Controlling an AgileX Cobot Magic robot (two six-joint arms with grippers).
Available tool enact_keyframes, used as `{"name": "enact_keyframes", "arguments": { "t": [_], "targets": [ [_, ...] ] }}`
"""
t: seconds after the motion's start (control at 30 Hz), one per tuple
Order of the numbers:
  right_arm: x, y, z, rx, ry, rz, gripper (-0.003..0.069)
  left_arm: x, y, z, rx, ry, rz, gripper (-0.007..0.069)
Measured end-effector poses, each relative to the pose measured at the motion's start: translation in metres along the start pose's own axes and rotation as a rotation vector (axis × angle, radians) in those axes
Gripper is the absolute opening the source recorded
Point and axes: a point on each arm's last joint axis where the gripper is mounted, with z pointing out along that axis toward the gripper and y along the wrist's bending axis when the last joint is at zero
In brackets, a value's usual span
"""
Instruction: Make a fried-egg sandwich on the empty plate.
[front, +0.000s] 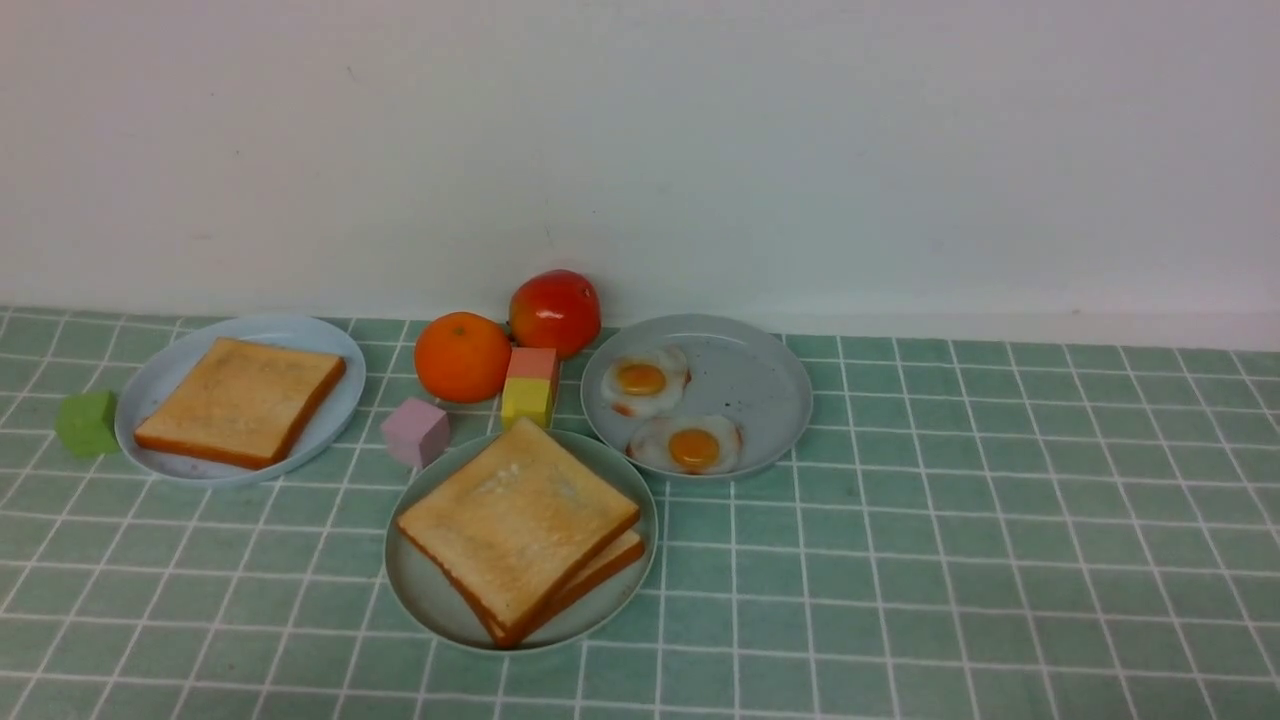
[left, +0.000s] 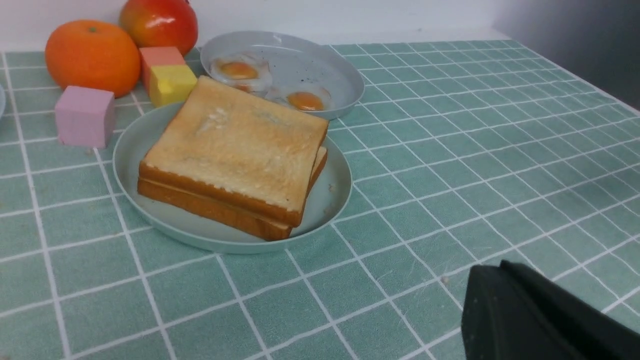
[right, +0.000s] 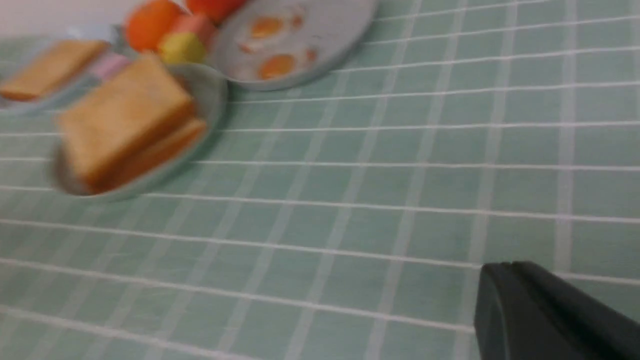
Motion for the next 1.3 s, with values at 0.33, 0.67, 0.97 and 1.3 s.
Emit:
{"name": "enact_keyframes", "arguments": {
  "t": [0.33, 0.67, 0.97, 1.3],
  "targets": [
    [0.02, -0.021, -0.003, 0.231, -0.164, -0.114, -0.0003, 0.0, 0.0, 0.0, 0.0, 0.001, 0.0, -0.0013],
    [0.021, -0.019, -0.002, 0.208, -0.138, -0.096, -0.0003, 0.001, 0.0, 0.0, -0.001, 0.005, 0.0, -0.0013],
    [0.023, -0.013, -0.002, 0.145, -0.098, -0.293, -0.0002, 0.001, 0.0, 0.0, -0.001, 0.006, 0.0, -0.0009],
    [0.023, -0.012, -0.002, 0.141, -0.09, -0.322, 0.0003, 0.001, 0.0, 0.0, -0.001, 0.006, 0.0, 0.0]
  ]
}}
